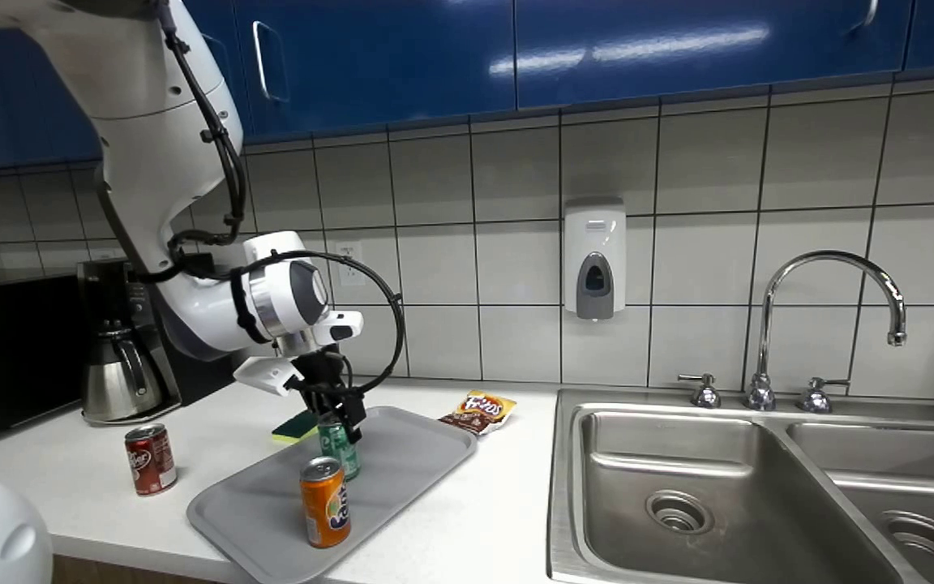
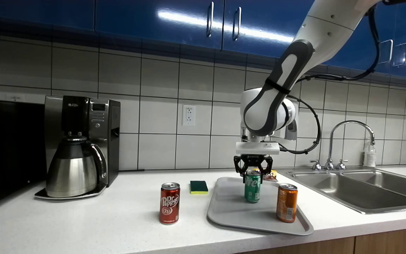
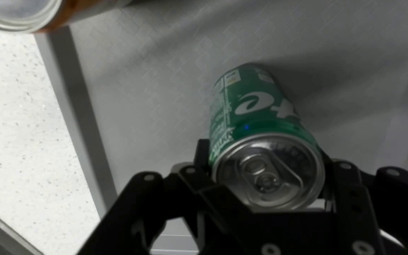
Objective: Pick up the green sprite can and put it on the counter to the left of the gray tray, pick up the brown dr pepper can and put it on the counter to the right of the gray tray, pick up the orange fanta can and put it on the counter to the right of the gray tray
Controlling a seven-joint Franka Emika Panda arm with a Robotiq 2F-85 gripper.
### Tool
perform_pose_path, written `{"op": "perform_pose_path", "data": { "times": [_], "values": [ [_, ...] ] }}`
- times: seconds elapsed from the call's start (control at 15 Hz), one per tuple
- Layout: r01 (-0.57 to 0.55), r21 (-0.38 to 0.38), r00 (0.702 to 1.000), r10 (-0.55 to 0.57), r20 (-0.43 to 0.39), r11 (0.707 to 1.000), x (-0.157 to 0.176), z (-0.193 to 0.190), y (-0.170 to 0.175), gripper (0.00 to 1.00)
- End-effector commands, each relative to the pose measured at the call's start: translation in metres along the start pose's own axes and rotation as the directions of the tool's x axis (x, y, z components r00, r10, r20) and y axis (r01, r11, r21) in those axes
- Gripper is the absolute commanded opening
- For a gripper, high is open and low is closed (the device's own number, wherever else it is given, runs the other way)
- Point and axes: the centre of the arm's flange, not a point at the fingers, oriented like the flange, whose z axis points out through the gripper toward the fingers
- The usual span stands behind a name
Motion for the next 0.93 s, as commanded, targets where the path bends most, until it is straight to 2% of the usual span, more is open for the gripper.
{"op": "perform_pose_path", "data": {
  "times": [0.0,0.87],
  "values": [
    [-0.023,0.028,0.999,0.023,-0.03,0.999,0.001,-0.021,0.014,0.38],
    [-0.155,0.025,0.985,0.157,-0.07,0.988,0.032,-0.031,0.072,0.38]
  ]
}}
